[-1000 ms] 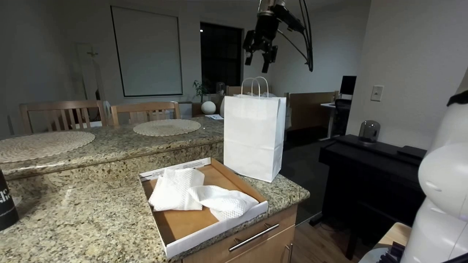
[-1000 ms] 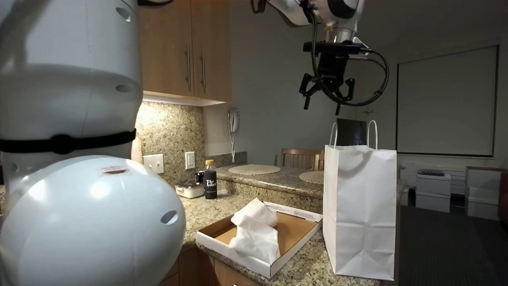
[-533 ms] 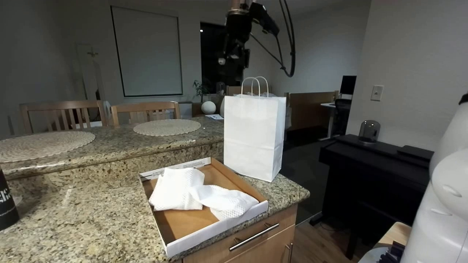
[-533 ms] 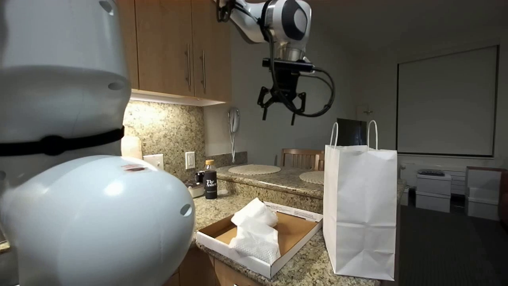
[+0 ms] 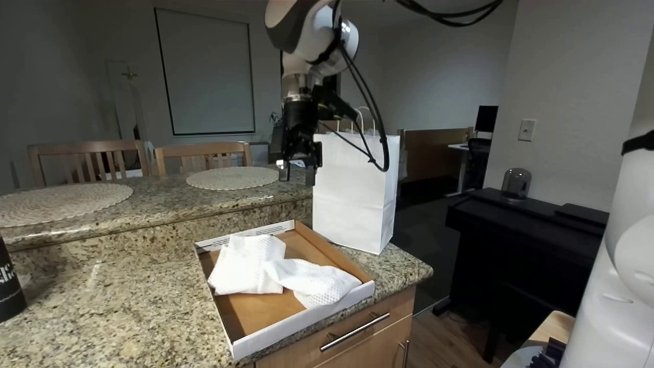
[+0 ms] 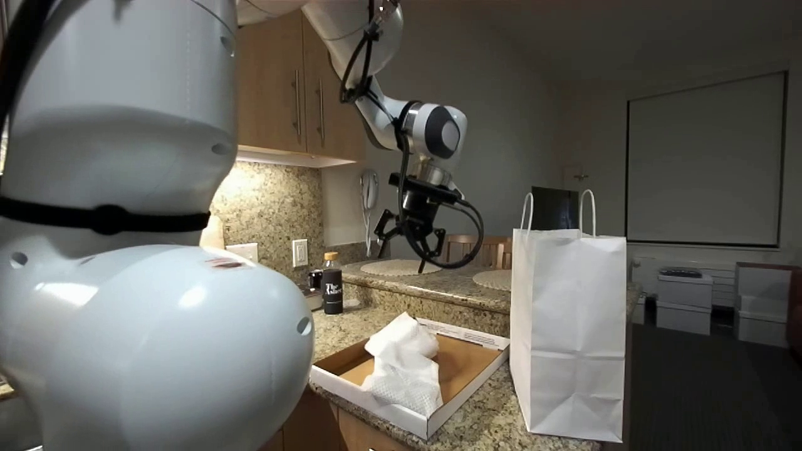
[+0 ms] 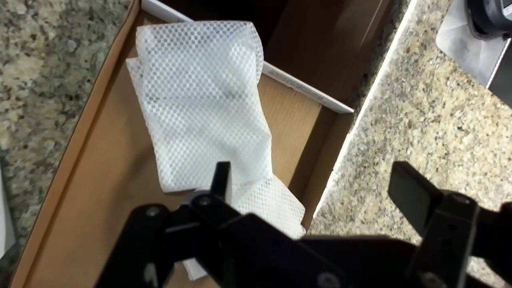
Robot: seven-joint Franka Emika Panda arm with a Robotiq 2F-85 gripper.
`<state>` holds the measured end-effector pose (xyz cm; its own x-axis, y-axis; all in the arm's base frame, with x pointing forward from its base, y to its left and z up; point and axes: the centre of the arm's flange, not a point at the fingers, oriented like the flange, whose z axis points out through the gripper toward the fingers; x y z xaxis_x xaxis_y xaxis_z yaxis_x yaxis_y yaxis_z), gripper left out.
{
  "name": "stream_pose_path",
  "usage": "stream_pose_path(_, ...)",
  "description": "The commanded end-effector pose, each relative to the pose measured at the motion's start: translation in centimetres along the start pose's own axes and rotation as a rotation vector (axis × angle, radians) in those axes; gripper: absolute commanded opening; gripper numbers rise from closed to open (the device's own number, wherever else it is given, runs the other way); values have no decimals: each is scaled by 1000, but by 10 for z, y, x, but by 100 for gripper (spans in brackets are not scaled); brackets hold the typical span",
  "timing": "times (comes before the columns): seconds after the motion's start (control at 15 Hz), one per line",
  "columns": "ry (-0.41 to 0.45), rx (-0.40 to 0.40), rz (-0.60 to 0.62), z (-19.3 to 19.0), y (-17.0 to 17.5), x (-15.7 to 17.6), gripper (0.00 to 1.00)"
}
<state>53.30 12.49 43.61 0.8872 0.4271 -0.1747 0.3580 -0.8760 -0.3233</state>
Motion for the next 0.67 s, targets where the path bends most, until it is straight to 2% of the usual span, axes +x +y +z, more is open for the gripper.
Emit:
stream_pose_path(0.0,-77,-10,47,74,-3,31,100)
stream_pose_path(0.2,-100,-39,80,128,-8,46,100)
stream_pose_path(0.4,-45,-99,176,170,-6,63,100)
stream_pose_path(0.6,21,-175,287,193,8,74,100)
